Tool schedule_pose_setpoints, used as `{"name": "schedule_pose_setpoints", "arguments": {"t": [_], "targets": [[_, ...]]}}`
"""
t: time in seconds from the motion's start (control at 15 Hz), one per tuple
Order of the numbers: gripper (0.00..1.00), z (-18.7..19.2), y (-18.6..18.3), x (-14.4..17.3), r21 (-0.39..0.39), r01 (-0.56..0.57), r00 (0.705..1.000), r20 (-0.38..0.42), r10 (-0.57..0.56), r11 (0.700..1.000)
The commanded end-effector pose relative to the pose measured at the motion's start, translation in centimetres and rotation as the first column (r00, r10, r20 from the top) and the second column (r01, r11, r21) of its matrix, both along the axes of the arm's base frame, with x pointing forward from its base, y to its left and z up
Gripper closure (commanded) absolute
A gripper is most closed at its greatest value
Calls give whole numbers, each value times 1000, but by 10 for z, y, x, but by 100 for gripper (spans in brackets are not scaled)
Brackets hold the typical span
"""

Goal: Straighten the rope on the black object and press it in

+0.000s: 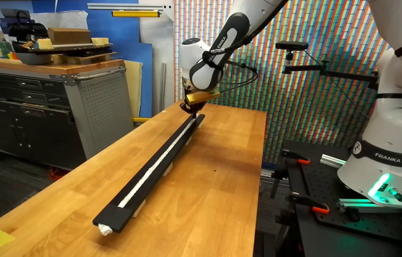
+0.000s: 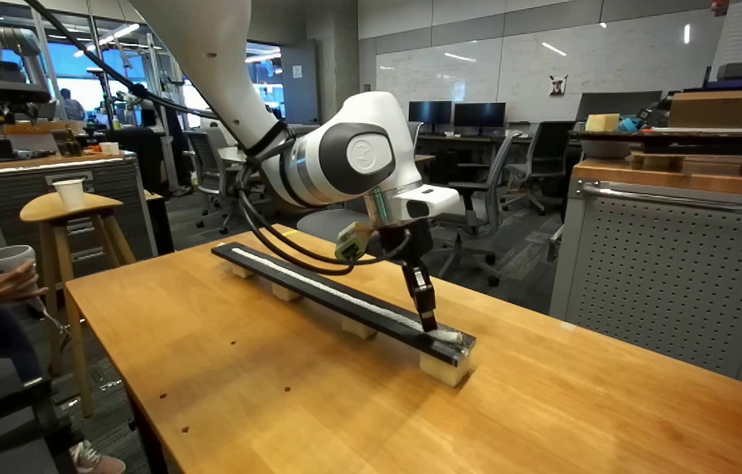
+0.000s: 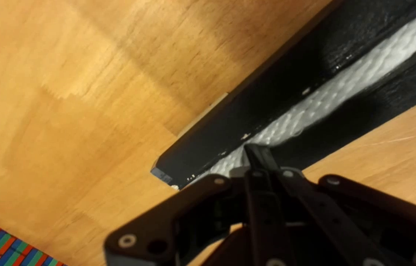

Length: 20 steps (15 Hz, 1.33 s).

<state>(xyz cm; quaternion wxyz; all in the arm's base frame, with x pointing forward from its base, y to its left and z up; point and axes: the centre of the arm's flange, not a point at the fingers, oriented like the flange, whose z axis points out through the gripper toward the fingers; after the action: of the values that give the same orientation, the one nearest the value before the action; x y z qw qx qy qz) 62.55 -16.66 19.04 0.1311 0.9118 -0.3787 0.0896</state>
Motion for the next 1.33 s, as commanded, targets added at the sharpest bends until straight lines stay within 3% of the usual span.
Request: {"name": "schedule_pose_setpoints", "arguments": {"t": [0.0,0.73,1.27], "targets": [[100,-15,-5,7,22,8,1000,-29,-7,1000],[100,19,-20,-5,-21,36,999,32,-35,999],[100,18,-26,1,-25,39,999,27,-38,999]]}}
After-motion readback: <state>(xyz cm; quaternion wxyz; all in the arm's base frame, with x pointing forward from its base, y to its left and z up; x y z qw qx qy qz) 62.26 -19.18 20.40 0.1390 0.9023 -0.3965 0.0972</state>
